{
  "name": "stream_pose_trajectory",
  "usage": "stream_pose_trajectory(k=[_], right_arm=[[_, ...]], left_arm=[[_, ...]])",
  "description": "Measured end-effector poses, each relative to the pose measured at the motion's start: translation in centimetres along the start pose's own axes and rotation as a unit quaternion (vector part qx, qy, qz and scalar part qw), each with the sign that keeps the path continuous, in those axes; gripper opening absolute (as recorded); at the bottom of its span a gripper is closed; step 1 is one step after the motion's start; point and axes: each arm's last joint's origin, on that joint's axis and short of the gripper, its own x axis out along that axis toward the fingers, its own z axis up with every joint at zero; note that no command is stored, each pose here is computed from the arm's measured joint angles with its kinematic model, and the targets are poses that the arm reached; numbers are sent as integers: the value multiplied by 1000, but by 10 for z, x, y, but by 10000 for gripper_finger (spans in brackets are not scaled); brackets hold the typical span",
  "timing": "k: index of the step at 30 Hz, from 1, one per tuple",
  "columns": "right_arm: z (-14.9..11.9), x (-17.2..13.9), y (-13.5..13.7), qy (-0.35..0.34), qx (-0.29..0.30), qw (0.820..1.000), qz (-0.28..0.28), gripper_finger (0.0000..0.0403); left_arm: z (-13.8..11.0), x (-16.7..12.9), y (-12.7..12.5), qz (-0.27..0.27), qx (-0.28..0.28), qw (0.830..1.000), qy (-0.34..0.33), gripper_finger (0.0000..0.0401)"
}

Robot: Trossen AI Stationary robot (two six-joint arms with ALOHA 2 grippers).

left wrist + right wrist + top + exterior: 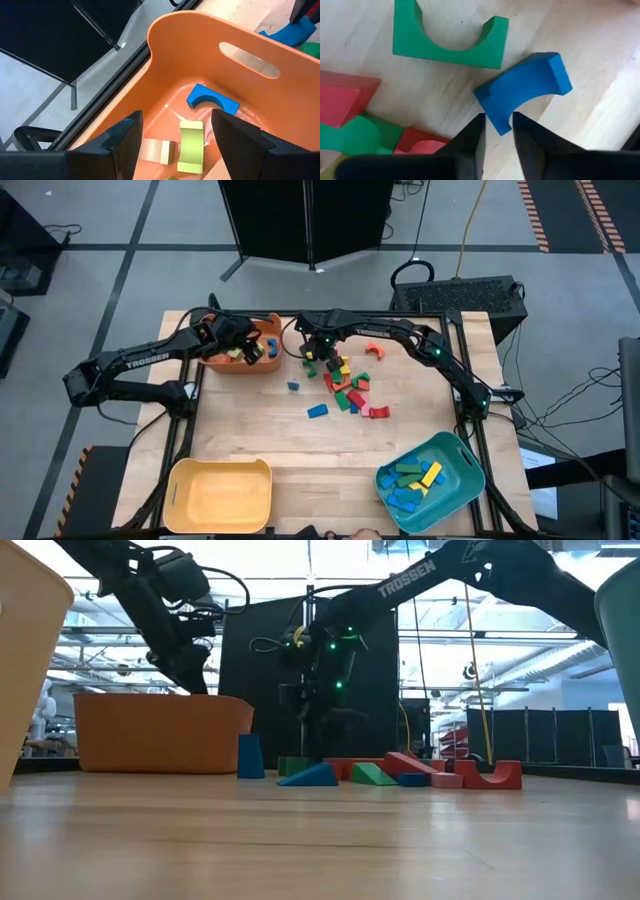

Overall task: Sort blocks by size
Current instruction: Put the blue arch block into the orange bin

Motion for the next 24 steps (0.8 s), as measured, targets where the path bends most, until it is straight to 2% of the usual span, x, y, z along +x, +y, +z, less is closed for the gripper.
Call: stream_pose_trajectory(k=[4, 7, 12, 17, 24], right_arm=[[0, 0, 0, 1, -3, 1000, -1, 33], [0, 0, 0, 1, -5, 1000, -1, 16], [0, 0, 0, 1, -7, 1000, 0, 15], [0, -3, 0, 1, 16, 1000, 0, 14], [1, -41, -3, -21, 37, 999, -23, 14]], left_arm=[[1, 0, 0, 0, -2, 1000, -6, 238], [2, 0, 0, 0, -3, 1000, -8, 238], [2, 0, 0, 0, -8, 1000, -8, 238], [2, 0, 0, 0, -15, 1000, -8, 238], [2, 0, 0, -7, 0, 1000, -8, 238]])
